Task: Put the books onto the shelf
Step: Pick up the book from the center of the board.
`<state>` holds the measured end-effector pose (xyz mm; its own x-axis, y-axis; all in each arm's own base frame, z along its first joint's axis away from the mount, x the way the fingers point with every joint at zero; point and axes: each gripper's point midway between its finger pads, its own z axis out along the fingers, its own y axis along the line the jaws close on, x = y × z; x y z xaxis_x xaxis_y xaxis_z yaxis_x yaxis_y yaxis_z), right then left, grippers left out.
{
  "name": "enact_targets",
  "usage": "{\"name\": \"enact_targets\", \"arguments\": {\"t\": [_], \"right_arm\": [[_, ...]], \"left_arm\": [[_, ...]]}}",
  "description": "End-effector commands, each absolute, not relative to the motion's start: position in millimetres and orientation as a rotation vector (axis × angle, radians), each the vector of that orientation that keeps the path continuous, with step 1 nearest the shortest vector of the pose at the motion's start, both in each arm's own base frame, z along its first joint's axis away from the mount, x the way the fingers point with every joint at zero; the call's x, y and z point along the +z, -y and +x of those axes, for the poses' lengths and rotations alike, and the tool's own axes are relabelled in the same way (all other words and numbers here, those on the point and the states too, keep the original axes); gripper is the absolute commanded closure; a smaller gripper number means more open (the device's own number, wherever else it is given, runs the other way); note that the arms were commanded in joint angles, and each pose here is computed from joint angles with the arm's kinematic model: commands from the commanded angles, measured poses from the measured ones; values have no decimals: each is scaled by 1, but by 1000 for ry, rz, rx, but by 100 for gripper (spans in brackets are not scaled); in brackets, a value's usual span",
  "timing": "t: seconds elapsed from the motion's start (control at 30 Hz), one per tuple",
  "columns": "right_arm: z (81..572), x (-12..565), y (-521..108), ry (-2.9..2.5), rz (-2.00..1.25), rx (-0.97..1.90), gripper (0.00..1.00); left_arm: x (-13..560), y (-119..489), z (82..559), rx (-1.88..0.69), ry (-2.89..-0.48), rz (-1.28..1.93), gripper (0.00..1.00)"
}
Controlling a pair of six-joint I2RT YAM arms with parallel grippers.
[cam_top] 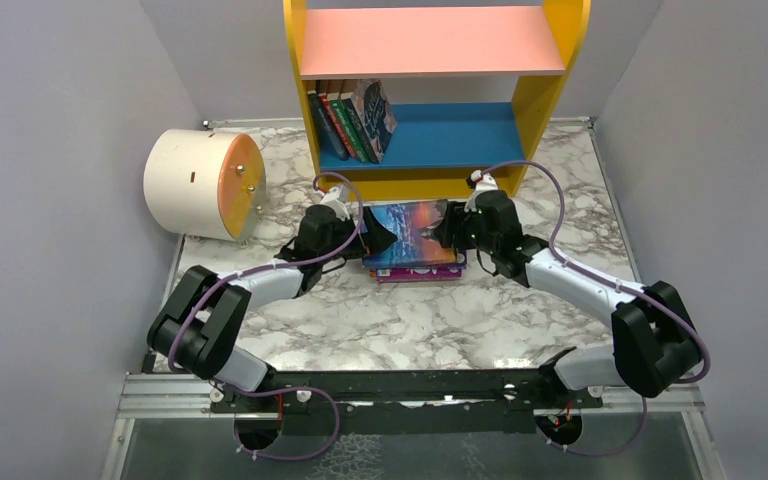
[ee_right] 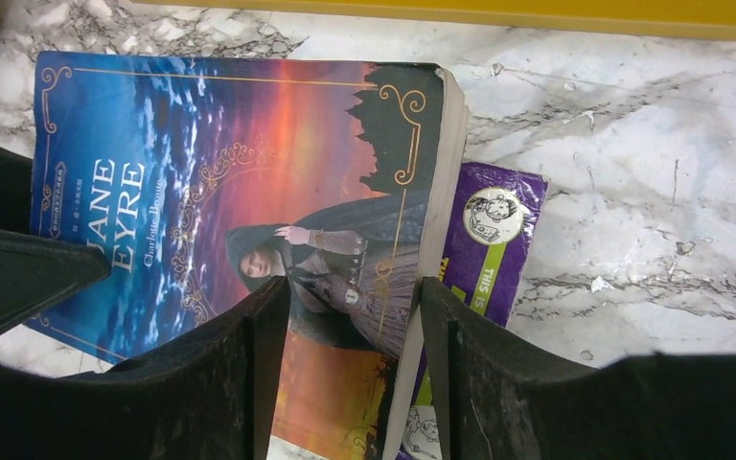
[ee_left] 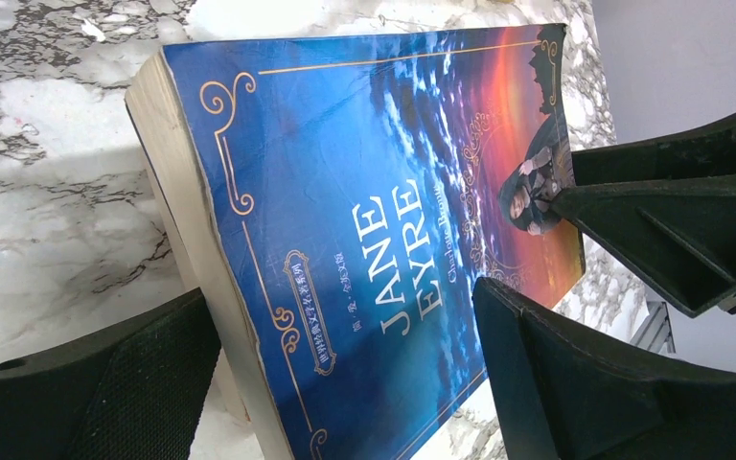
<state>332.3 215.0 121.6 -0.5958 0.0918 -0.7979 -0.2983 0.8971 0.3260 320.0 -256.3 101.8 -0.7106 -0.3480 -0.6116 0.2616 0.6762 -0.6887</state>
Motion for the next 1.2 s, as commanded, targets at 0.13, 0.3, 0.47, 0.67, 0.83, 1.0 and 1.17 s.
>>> {"name": "enact_targets", "arguments": {"t": [0.13,0.3,0.47,0.67,0.83,1.0,1.17], "right_arm": [[329,135,-250,-2072,-277,697,50],[333,139,-244,-2060,-280,642,50],[345,160,-212,-2004,-223,443,49],[345,202,-179,-1887,-204,284,49],[322,247,-189,-1709,-345,385,49],[301,263,-207,-1629,-489,378,49],[276,257,-248,-1598,-623,340,49]], "left_arm": [[151,256,315,-1089,-1966,-38,30],[173,252,311,-1105,-1903,-39,84],[195,251,308,-1128,-1872,-40,100],[227,242,318,-1004,-1936,-49,100],[254,232,322,-918,-1954,-51,100],[270,233,325,-889,-1990,-42,100],[277,237,331,-882,-2025,-38,100]]}}
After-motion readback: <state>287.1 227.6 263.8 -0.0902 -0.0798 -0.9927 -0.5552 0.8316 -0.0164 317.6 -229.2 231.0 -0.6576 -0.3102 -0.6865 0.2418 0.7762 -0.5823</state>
